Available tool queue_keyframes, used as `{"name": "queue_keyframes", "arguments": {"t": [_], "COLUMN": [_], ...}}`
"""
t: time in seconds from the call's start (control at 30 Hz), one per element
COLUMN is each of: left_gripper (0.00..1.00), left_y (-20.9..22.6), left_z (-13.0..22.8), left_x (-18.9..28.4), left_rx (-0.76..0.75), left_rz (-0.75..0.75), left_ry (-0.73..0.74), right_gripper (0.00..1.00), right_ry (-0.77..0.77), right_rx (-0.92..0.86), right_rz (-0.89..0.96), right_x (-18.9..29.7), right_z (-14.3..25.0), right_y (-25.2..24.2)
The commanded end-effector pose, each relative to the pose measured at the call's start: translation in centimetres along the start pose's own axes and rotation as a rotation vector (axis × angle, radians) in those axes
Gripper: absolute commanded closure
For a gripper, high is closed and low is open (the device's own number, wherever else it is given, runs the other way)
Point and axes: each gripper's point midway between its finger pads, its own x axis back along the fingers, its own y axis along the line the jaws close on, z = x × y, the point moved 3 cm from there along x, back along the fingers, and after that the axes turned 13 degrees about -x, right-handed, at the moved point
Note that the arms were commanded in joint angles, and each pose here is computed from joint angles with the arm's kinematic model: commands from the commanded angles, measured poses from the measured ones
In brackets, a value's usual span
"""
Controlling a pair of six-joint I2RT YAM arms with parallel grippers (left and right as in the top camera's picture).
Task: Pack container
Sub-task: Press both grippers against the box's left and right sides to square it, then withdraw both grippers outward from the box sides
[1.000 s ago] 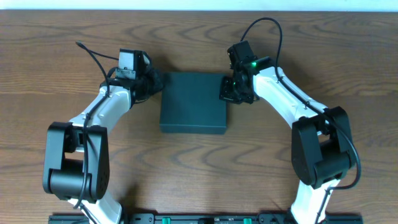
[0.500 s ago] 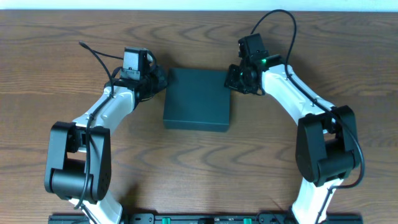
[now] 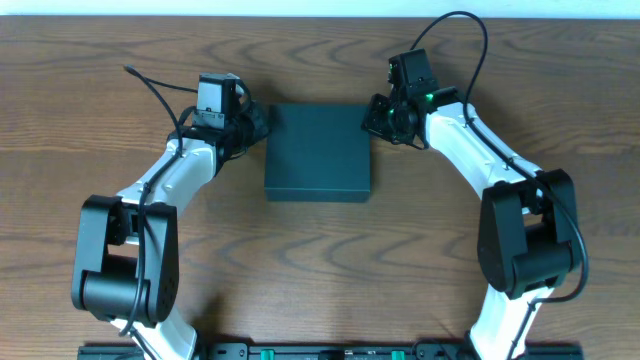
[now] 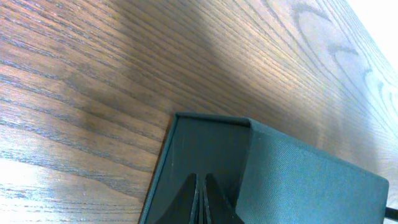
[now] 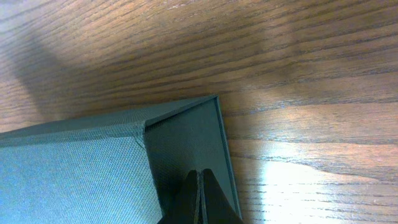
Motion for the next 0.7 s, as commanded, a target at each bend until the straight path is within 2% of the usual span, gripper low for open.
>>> {"name": "queue_keyframes", "arguments": {"t": [0.0, 0.33, 0.67], "left_gripper": [0.94, 0.94, 0.94], "left_y": [-1.6, -3.0, -3.3], "left_z": [0.9, 1.2, 0.7], "left_x": [-0.4, -0.7, -1.0], "left_rx": [0.010, -0.022, -0.009], "left_rz": [0.072, 0.089, 0.088], "left_ry": [0.038, 0.029, 0.000], "right_gripper": [0.98, 0.98, 0.98], "right_ry": [0.055, 0.024, 0.010], "right_rx": [-0.005, -0.053, -0.043], "right_rz": [-0.064, -0.056, -0.069], "right_x": [0.0, 0.5, 0.6], "right_z": [1.1, -1.2, -1.6], "right_y": [1.4, -0.3, -0.1]}}
